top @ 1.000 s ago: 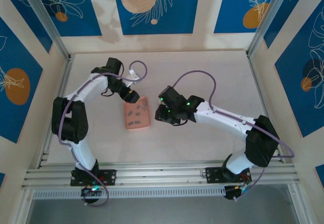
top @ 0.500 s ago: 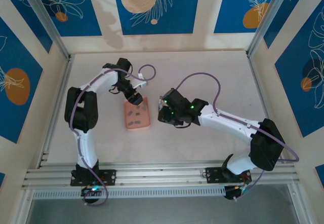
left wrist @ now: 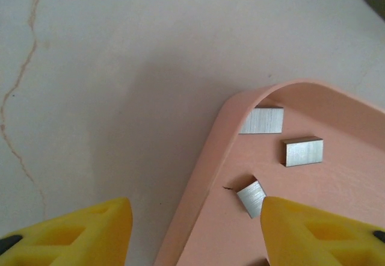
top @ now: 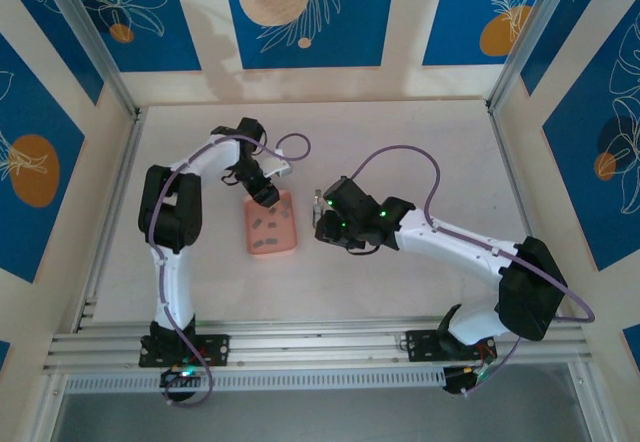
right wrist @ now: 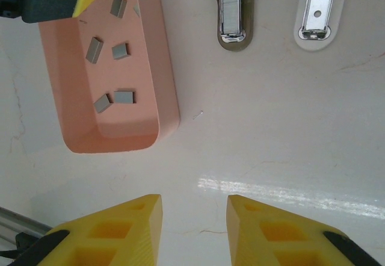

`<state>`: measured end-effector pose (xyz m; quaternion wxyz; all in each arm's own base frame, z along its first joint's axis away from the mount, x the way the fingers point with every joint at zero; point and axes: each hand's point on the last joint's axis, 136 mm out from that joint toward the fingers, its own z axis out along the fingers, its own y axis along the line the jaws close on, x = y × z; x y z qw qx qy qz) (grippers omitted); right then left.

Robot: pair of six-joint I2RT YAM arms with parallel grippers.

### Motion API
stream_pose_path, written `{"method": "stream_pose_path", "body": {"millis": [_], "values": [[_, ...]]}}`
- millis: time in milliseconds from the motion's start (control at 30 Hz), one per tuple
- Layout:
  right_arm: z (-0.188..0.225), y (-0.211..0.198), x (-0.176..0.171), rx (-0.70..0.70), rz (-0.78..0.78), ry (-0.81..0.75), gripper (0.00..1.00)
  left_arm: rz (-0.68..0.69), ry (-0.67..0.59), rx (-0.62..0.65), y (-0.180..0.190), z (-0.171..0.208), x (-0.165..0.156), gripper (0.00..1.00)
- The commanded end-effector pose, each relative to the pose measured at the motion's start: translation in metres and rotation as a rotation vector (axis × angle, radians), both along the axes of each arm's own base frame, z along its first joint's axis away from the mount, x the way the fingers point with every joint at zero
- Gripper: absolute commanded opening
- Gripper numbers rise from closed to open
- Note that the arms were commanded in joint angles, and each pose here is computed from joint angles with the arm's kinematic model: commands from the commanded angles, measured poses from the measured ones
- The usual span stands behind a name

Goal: Load the staples into the stapler

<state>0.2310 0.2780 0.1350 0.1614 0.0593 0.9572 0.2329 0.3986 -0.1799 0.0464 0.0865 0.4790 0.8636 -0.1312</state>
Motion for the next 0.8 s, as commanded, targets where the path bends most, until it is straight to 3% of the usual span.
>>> {"method": "stream_pose_path", "body": {"millis": [0,300,767], "values": [[0.005,-0.006,0.003,0.003,-0.029,-0.017,0.35,0.01,0.01,0.01,0.001,-0.001,-0.002,0.55],[0.004,-0.002,0.002,0.013,-0.018,-0.015,0.35,0.073,0.033,0.008,0.021,0.006,-0.017,0.49],[0.009,0.015,0.006,0.039,0.044,-0.018,0.35,0.158,0.076,-0.005,0.05,0.013,-0.074,0.48]]}}
